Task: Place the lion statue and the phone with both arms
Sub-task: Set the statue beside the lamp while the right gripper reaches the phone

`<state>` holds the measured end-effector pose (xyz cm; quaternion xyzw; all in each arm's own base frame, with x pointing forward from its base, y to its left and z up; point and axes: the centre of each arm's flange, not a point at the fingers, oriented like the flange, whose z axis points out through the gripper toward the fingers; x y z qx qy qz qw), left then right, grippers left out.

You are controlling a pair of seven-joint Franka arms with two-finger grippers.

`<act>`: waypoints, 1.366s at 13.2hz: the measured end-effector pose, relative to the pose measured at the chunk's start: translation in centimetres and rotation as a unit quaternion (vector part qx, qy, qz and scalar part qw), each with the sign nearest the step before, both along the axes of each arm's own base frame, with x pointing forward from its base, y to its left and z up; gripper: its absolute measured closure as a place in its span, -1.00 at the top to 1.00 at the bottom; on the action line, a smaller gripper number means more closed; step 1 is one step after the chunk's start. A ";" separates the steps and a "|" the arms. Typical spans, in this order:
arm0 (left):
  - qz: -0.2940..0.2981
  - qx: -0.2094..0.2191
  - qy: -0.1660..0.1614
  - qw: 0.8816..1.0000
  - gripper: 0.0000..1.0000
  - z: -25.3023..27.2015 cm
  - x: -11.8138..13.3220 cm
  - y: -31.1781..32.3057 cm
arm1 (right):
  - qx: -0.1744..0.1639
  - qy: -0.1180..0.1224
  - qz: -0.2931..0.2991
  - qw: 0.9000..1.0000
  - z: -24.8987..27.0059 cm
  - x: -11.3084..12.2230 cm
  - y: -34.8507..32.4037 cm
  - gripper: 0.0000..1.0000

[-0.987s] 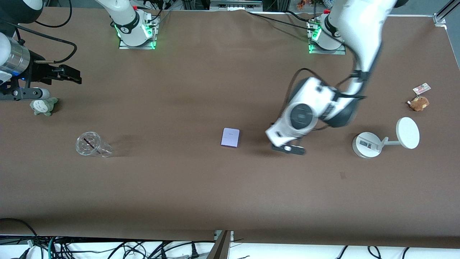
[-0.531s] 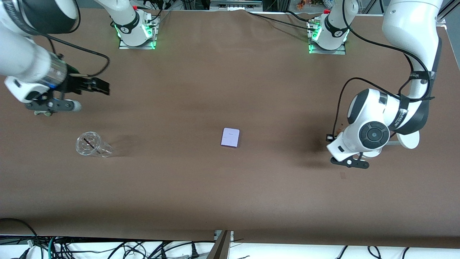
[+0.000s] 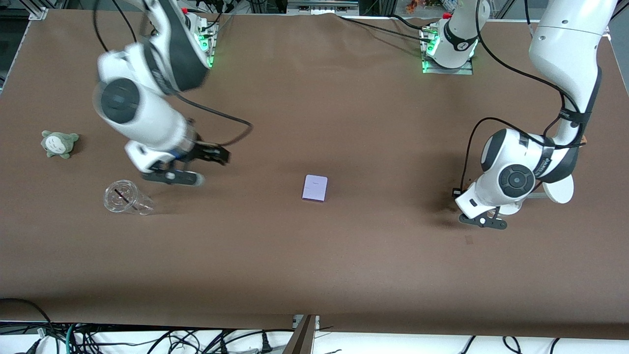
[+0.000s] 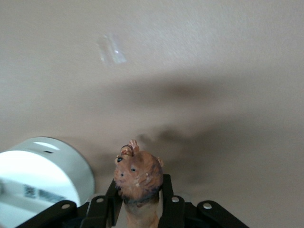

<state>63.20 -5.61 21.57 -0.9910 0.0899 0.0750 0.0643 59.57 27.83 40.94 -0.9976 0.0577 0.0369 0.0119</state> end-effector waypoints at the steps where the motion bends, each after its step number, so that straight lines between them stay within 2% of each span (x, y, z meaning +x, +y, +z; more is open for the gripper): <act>1: 0.001 -0.001 0.001 1.000 -0.27 -0.3 -0.2 0.2 | -0.001 -0.004 -0.004 1.000 -2.3 -0.1 2.5 1.00; 2: 0.003 -0.001 0.001 1.000 -0.27 -0.4 -0.2 0.5 | -0.003 -0.006 -0.013 1.000 -4.4 -0.2 4.8 1.00; 3: 0.006 -0.002 0.000 1.000 -0.15 -0.4 -0.2 0.8 | -0.004 -0.009 -0.021 1.000 -6.2 -0.2 7.0 1.00; 6: 0.010 -0.002 -0.004 1.000 0.44 0.0 0.0 1.3 | -0.003 -0.019 -0.033 0.999 -10.6 0.3 12.1 1.00; 9: 0.010 0.004 -0.012 1.000 0.98 3.1 1.0 1.0 | 0.003 -0.032 -0.034 0.999 -14.1 0.9 14.4 1.00; 15: 0.020 0.033 -0.041 0.998 1.00 17.6 2.3 0.1 | 0.021 -0.059 -0.042 0.997 -19.9 -0.6 19.8 1.00; 18: 0.054 0.009 -0.047 0.997 1.00 26.1 2.1 0.2 | 0.029 -0.070 -0.039 0.996 -22.1 -1.0 22.2 1.00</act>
